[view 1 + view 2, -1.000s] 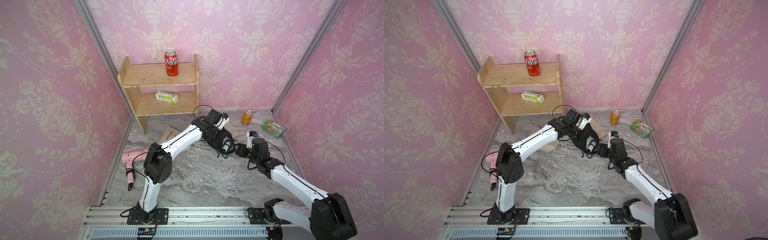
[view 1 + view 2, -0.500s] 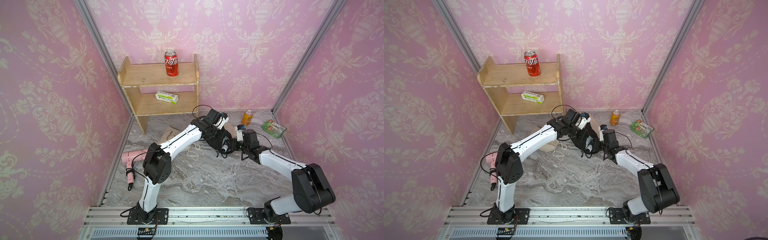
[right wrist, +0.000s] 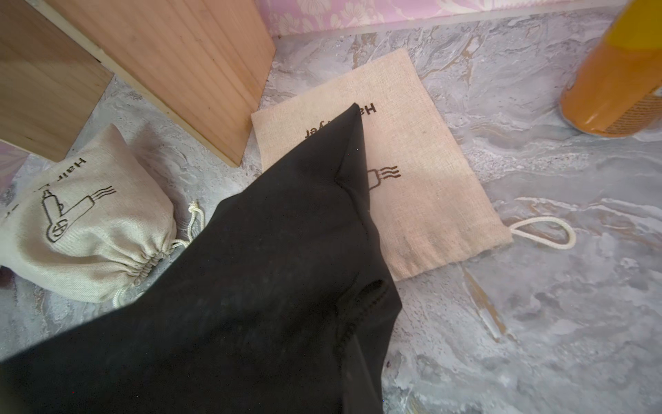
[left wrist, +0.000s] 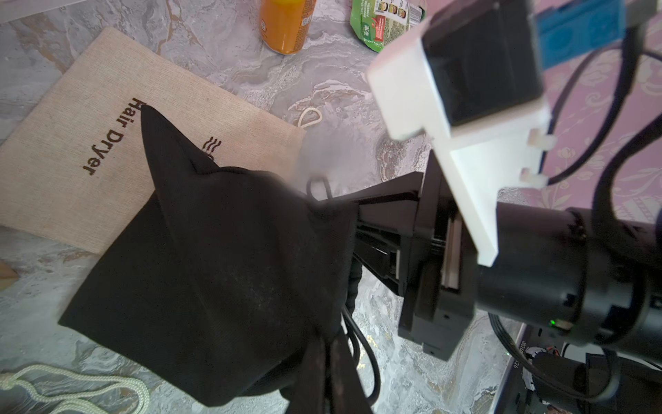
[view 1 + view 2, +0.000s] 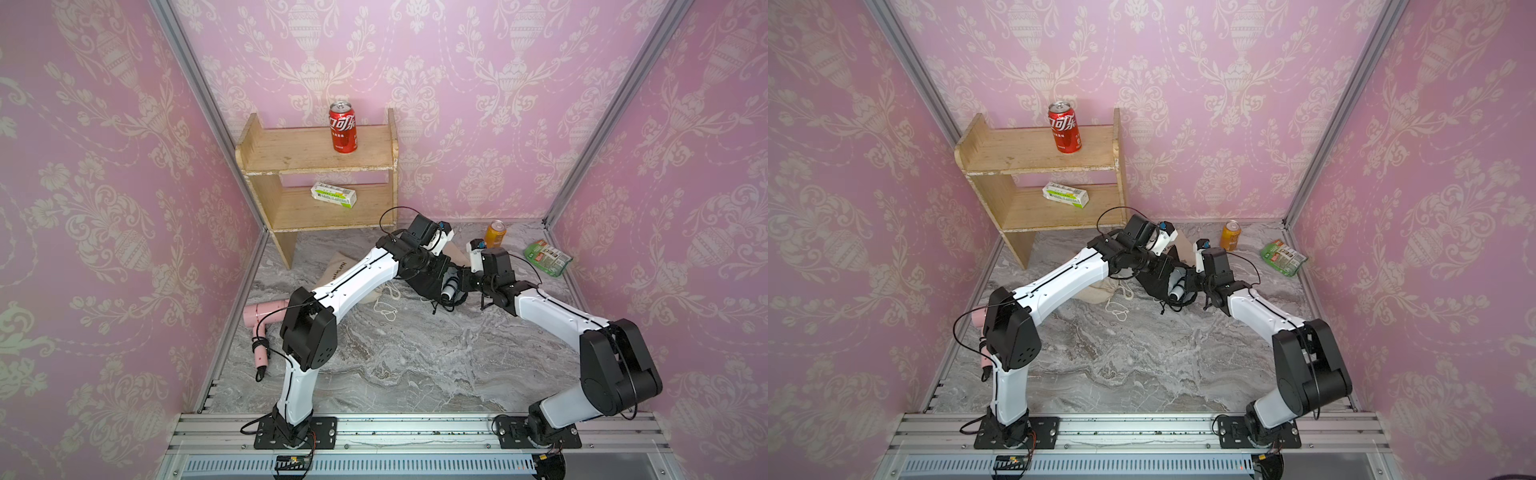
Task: Pack away hair dryers
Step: Place the drawstring bag at the center of the board.
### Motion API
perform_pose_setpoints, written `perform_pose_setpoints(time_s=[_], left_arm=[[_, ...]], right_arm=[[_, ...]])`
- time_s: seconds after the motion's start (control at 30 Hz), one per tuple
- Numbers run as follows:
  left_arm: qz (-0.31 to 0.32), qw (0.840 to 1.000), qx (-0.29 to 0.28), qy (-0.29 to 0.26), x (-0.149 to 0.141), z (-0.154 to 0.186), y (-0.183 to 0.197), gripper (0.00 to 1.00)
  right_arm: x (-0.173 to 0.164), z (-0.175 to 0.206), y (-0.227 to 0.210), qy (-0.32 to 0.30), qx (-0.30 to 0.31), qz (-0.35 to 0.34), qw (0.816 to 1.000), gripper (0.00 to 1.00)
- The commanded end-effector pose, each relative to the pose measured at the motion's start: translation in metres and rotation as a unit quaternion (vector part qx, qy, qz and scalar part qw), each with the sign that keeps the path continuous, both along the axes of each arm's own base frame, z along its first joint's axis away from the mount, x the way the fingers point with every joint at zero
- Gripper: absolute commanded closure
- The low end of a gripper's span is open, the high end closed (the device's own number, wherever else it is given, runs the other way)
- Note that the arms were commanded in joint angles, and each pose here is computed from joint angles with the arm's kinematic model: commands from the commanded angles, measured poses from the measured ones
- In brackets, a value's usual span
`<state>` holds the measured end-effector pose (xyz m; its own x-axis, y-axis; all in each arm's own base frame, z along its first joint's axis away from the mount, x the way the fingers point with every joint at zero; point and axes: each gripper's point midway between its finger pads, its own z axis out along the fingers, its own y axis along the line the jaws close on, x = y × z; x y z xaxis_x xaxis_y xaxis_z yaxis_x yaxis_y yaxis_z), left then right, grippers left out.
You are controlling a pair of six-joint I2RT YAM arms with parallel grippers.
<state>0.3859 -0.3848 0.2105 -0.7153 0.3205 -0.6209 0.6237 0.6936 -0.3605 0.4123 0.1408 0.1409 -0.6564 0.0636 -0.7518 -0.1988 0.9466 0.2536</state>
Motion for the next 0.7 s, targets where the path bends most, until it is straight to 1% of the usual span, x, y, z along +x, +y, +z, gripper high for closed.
perform_pose_setpoints(time_s=[0.0, 0.17, 0.2, 0.27, 0.37, 0.47, 0.67], left_arm=[[0.006, 0.999, -0.027, -0.037, 0.008, 0.05, 0.013, 1.0], [0.012, 0.997, -0.016, -0.068, 0.025, 0.088, 0.023, 1.0], [0.012, 0.997, -0.012, -0.071, 0.026, 0.092, 0.025, 1.0], [0.012, 0.997, -0.002, -0.074, 0.029, 0.098, 0.028, 1.0], [0.011, 0.998, 0.013, -0.068, 0.03, 0.093, 0.031, 1.0], [0.014, 0.998, 0.023, -0.059, 0.031, 0.085, 0.035, 1.0], [0.023, 0.998, 0.028, -0.054, 0.031, 0.077, 0.044, 1.0]], right_arm=[[-0.001, 0.046, 0.004, -0.027, 0.018, 0.006, 0.999, 1.0], [-0.007, 0.107, 0.006, -0.036, 0.041, 0.003, 0.999, 1.0], [-0.007, 0.129, 0.007, -0.047, 0.049, 0.004, 0.998, 1.0], [-0.013, 0.155, 0.01, -0.052, 0.064, 0.013, 0.996, 1.0], [-0.023, 0.188, 0.012, -0.059, 0.087, 0.019, 0.994, 1.0], [-0.033, 0.211, 0.014, -0.068, 0.097, 0.027, 0.993, 1.0], [-0.044, 0.229, 0.01, -0.071, 0.093, 0.03, 0.993, 1.0]])
